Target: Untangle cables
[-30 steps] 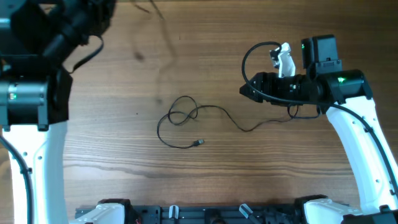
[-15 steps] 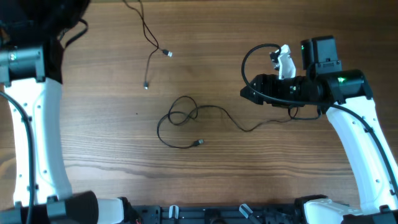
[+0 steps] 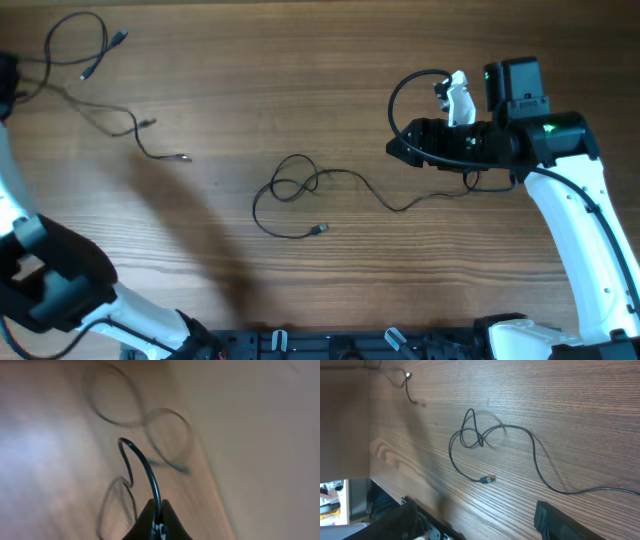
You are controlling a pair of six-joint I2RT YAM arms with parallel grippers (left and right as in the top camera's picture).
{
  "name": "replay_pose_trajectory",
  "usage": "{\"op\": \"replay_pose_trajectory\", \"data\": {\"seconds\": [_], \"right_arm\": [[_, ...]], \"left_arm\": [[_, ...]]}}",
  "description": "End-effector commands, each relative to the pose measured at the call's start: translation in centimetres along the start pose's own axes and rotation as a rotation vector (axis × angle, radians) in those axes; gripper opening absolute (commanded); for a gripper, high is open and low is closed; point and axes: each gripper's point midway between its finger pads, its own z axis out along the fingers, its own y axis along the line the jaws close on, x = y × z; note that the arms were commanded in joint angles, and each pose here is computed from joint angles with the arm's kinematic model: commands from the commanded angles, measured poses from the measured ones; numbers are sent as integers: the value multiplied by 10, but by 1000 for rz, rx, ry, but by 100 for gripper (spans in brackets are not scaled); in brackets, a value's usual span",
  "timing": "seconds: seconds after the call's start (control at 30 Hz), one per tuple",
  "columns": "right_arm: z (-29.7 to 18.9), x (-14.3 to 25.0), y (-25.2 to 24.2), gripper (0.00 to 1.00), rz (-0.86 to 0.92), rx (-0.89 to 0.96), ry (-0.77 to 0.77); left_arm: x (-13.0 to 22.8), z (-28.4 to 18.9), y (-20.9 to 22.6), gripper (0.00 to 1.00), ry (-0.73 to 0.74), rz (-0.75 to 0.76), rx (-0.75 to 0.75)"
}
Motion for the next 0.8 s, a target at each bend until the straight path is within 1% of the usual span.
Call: {"op": "replay_pose_trajectory", "data": {"seconds": [0.0, 0.07, 0.1, 0.13, 0.2, 0.23, 0.27, 0.3, 0.37, 0.47, 0.53, 0.57, 0.6, 0.67, 0.73, 0.77], "right_arm": [[9, 0, -6, 77, -3, 9, 25], [15, 0, -9, 77, 17, 13, 42], [18, 0, -12, 77, 31, 16, 52], [20, 0, -14, 77, 43, 18, 59], [26, -1, -18, 77, 57, 21, 73], [28, -1, -19, 77, 59, 22, 76], [31, -2, -21, 77, 62, 22, 79], [32, -3, -22, 77, 64, 23, 82], [36, -3, -25, 77, 73, 26, 93], [37, -2, -26, 77, 75, 26, 97], [38, -1, -25, 77, 73, 26, 101], [39, 0, -24, 77, 70, 25, 104], [40, 0, -21, 77, 61, 23, 108], [41, 2, -19, 77, 53, 21, 113], [43, 3, -16, 77, 43, 18, 118], [44, 3, -14, 78, 35, 16, 117]], "left_arm": [[-42, 14, 73, 4, -144, -31, -233], [-53, 20, 104, 4, -180, -54, -321], [-57, 23, 117, 6, -192, -61, -354], [-58, 28, 128, 17, -186, -57, -373], [-57, 38, 143, 34, -164, -20, -401], [-54, 42, 149, 51, -149, -5, -414], [-52, 44, 153, 63, -136, 5, -422], [-51, 46, 155, 66, -125, 19, -427], [-48, 46, 156, 66, -115, 18, -432], [-30, 52, 154, 66, -29, 9, -394], [-22, 54, 167, 68, -1, 7, -444], [-18, 55, 177, 71, 14, 3, -475], [-6, 60, 194, 78, 65, -10, -518], [7, 62, 221, 84, 111, -50, -588], [8, 53, 259, 93, 104, -187, -688], [7, 46, 273, 92, 113, -240, -705]]}}
